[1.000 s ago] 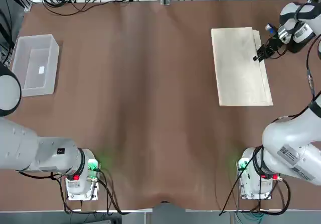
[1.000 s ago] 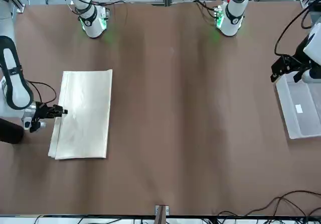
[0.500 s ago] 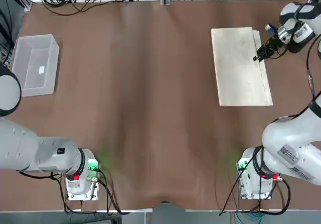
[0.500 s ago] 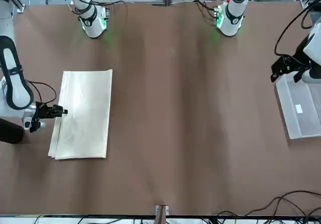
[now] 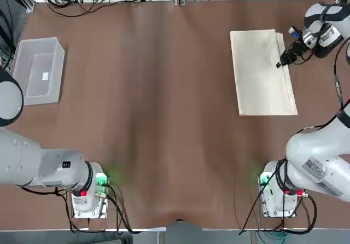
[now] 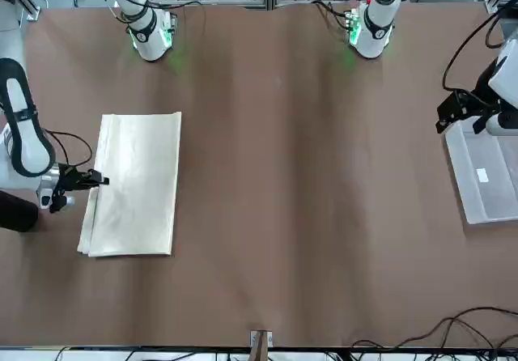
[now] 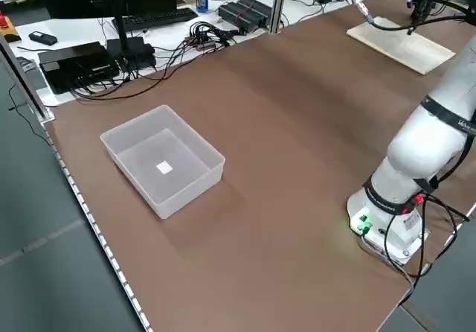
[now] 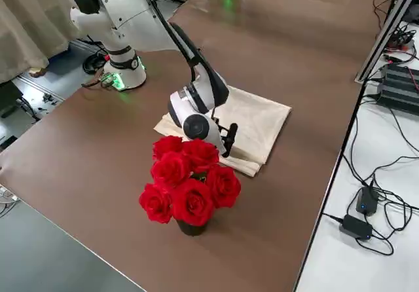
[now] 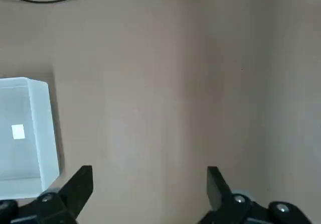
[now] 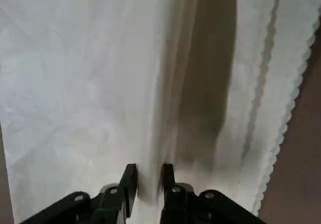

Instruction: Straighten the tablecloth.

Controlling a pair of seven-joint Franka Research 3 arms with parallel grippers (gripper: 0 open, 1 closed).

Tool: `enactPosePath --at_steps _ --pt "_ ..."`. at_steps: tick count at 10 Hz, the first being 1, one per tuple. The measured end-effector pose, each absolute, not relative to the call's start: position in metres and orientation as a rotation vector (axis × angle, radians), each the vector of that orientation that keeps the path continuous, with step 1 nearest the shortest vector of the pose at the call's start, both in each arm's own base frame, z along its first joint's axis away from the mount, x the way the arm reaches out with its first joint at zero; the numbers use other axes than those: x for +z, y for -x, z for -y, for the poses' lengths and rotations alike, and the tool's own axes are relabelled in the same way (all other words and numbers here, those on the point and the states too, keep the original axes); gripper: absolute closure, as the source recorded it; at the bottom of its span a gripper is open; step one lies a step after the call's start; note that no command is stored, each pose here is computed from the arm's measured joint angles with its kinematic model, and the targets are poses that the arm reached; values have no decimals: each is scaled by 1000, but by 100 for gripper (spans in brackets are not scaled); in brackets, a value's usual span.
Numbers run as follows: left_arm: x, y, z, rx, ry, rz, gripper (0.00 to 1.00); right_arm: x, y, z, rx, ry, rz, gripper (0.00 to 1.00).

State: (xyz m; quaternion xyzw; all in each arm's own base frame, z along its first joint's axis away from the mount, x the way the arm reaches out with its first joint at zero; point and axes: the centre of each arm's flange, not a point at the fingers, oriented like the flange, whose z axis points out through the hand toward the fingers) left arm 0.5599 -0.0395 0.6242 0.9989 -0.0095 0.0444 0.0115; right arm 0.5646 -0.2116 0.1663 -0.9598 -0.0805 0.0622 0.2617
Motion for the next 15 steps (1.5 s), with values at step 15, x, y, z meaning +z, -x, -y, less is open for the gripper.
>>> enactPosePath --at_steps 15 --pt "623 -561 39 135 -3116 29 0 245 -585 102 340 2357 323 98"
